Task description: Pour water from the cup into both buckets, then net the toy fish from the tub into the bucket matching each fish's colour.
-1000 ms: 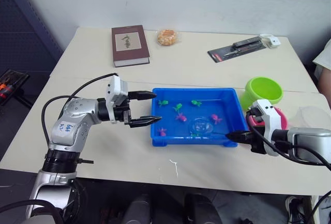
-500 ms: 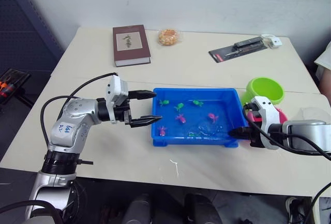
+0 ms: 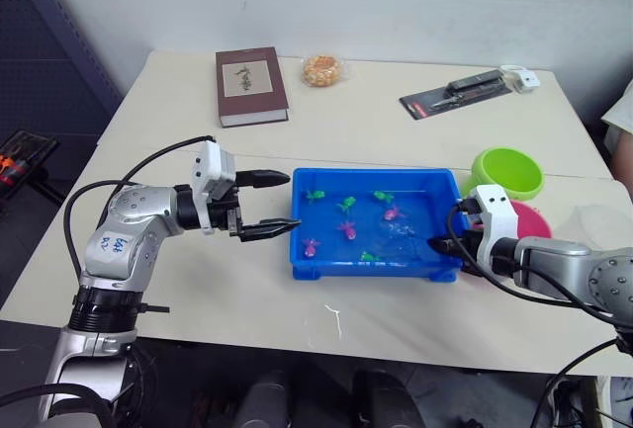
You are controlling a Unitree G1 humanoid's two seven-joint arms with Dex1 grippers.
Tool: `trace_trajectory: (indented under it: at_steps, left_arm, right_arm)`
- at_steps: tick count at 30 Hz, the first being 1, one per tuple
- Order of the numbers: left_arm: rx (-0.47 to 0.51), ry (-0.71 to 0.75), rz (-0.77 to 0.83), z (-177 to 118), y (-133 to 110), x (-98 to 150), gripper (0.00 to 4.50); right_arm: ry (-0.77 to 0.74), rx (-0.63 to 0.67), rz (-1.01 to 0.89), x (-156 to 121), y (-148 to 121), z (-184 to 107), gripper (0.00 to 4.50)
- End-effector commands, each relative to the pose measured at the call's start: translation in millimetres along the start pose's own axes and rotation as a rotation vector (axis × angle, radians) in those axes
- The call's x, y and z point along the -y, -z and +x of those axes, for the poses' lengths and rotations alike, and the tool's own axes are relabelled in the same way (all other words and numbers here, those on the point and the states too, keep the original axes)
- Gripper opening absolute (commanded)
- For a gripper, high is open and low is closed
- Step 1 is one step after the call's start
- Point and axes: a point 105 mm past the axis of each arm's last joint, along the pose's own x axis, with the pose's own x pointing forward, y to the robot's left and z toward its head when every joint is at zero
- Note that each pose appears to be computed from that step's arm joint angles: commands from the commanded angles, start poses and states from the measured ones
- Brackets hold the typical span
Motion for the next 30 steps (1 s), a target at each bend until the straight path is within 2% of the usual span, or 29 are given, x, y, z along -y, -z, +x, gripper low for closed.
trace_trajectory:
  at_steps: [1, 6, 15, 18, 21, 23, 26, 30]
  left_arm:
    - [0.013, 0.005, 0.045, -3, -10, -1, 4.49]
    - [0.009, 0.011, 0.046, -4, -10, -1, 4.49]
    - [0.017, 0.056, 0.044, 2, -10, 0, 4.49]
    - [0.037, 0.091, 0.053, 11, -14, 0, 4.49]
    - [0.057, 0.12, 0.059, 20, -17, 1, 4.49]
    - [0.065, 0.131, 0.061, 23, -19, 1, 4.49]
    - [0.078, 0.161, 0.065, 30, -21, 2, 4.49]
    - [0.103, 0.203, 0.086, 40, -29, 5, 4.49]
  right_arm:
    - [-0.027, 0.119, -0.071, -5, -16, -7, 0.0]
    - [-0.105, 0.171, -0.122, -12, -16, -20, 0.0]
    - [-0.165, 0.125, -0.138, -12, -7, -63, 0.0]
    - [-0.153, 0.168, -0.153, -9, -11, -83, 0.0]
    - [-0.159, 0.328, -0.213, -11, -26, -105, 0.0]
    - [-0.188, 0.382, -0.253, -16, -27, -116, 0.0]
    - [-0.081, 0.335, -0.239, 5, -9, -125, 0.0]
    - [0.095, 0.411, -0.247, 35, -4, -149, 0.0]
